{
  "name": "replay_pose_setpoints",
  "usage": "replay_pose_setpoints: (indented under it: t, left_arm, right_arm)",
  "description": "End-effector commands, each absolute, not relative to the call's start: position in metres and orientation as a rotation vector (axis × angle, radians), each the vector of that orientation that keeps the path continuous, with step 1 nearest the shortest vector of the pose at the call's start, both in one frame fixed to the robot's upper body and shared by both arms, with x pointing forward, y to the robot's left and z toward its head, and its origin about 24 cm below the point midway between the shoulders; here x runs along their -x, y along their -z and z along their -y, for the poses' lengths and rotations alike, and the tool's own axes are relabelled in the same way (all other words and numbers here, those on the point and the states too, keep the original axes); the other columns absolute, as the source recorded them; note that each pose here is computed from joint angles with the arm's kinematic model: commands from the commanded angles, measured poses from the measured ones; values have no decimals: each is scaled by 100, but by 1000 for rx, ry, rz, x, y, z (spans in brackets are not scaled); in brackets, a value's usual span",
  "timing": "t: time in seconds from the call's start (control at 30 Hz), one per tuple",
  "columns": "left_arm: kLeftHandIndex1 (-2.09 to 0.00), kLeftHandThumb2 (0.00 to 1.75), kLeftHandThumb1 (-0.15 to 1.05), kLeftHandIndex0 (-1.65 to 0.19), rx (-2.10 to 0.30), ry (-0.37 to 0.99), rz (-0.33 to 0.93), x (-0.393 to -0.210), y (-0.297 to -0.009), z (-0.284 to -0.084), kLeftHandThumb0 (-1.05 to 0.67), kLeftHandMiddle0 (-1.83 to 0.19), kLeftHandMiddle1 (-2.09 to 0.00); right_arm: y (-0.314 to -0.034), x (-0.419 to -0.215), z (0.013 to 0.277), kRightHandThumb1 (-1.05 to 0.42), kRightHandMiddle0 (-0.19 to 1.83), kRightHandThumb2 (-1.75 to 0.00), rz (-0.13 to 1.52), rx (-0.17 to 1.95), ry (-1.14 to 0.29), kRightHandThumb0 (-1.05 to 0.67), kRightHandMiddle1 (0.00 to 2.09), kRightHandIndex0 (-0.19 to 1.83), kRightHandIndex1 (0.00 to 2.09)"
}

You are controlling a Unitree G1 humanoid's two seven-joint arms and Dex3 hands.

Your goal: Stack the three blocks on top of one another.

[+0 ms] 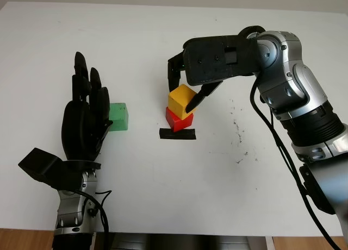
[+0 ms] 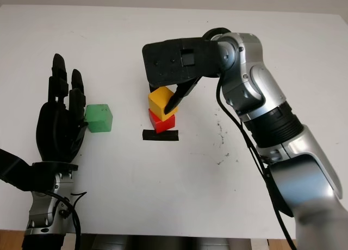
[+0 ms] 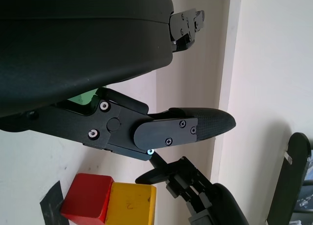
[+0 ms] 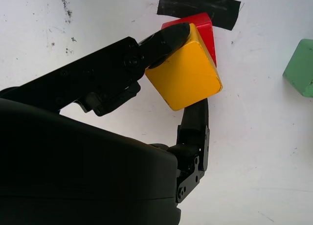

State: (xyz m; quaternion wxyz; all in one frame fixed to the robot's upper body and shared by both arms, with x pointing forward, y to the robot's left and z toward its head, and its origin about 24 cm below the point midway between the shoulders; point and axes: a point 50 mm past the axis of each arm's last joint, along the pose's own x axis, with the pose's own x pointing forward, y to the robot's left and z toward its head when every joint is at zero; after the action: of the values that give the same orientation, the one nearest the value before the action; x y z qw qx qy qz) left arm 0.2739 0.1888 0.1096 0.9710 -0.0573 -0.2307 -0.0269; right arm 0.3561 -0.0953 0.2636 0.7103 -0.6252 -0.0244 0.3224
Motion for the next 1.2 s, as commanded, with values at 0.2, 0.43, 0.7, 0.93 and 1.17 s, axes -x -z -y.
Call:
replay_pose_setpoints:
  t: [0.2,0.43,0.7,0.93,1.17]
  left_arm:
    - [0,46,105,19,117,52,466,-272,-108,-188,-66,19,0]
    - [0,46,105,19,118,53,459,-272,-107,-187,-65,19,0]
    - [0,48,105,19,116,57,459,-271,-107,-187,-65,19,0]
    - [0,48,105,19,120,49,453,-271,-107,-186,-65,19,0]
    - [0,49,105,19,112,56,456,-271,-107,-187,-65,19,0]
  right_arm:
    - [-263,-355,96,-89,42,-5,61,1384,-710,-43,161,27,5]
    - [-263,-355,96,-89,41,-6,57,1376,-717,-42,159,26,4]
    - [-263,-355,95,-89,41,-5,71,1378,-720,-43,160,26,5]
    - [-262,-356,92,-89,43,-5,78,1380,-724,-44,156,26,5]
    - [-262,-356,91,-89,44,-5,85,1391,-727,-45,159,27,5]
